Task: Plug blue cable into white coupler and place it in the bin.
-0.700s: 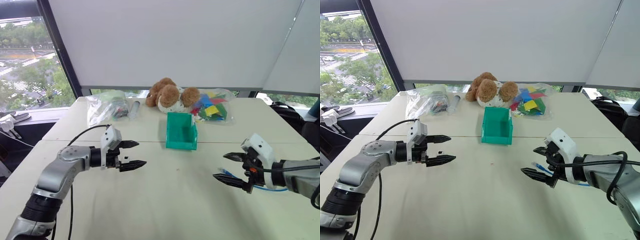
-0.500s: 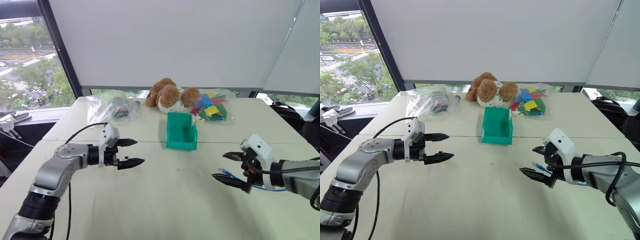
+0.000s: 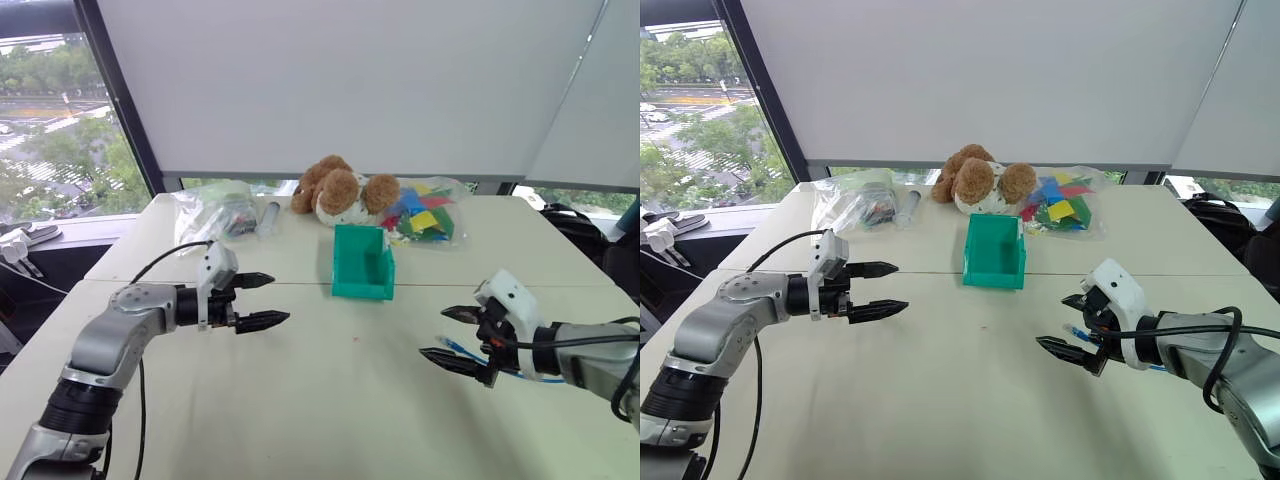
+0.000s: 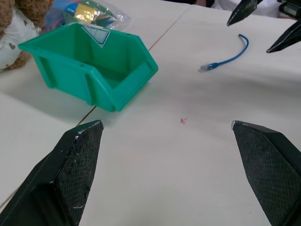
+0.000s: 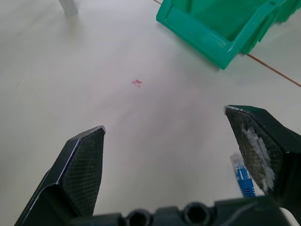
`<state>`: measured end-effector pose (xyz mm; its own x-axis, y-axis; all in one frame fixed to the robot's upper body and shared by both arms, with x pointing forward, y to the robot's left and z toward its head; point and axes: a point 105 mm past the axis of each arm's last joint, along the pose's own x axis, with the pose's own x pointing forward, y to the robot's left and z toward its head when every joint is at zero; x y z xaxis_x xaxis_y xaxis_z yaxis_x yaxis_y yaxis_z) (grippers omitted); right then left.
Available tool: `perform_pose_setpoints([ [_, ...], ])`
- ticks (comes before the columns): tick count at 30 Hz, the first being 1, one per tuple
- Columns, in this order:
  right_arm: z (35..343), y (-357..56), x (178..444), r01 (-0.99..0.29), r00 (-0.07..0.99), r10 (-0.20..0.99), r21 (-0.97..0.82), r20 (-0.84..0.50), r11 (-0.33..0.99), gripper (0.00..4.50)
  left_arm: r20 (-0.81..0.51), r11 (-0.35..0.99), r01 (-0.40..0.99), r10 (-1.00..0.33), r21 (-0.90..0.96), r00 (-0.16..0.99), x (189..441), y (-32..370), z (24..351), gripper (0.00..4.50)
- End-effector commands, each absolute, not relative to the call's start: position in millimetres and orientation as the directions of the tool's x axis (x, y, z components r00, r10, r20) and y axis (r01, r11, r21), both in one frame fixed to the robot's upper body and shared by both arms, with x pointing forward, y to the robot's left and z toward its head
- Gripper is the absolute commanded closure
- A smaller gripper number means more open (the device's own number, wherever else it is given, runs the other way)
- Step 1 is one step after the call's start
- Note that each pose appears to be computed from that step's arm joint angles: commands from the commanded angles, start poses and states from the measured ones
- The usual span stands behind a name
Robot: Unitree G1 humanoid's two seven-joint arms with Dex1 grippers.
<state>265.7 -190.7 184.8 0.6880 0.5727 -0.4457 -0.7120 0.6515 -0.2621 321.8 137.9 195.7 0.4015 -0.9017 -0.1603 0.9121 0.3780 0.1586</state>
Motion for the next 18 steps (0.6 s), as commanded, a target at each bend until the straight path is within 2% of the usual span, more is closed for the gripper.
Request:
perform_pose_setpoints([
  [1, 190.2, -195.3, 269.0, -0.687, 0.718, 0.559, -0.291, -0.416, 0.666, 0.08, -0.138, 0.364, 0.911, -0.909, 0.196, 0.393, 320.8, 133.7, 202.9, 0.0],
  [13, 177.8, -216.7, 279.7, -0.656, 0.737, 0.5, -0.301, -0.455, 0.692, 0.08, -0.131, 0.347, 0.917, -0.918, 0.198, 0.375, 321.9, 123.9, 200.9, 0.0],
  [18, 144.7, -250.4, 292.3, -0.637, 0.722, 0.437, -0.267, -0.536, 0.723, 0.08, -0.134, 0.327, 0.925, -0.925, 0.195, 0.356, 323.0, 118.1, 194.4, 0.0],
])
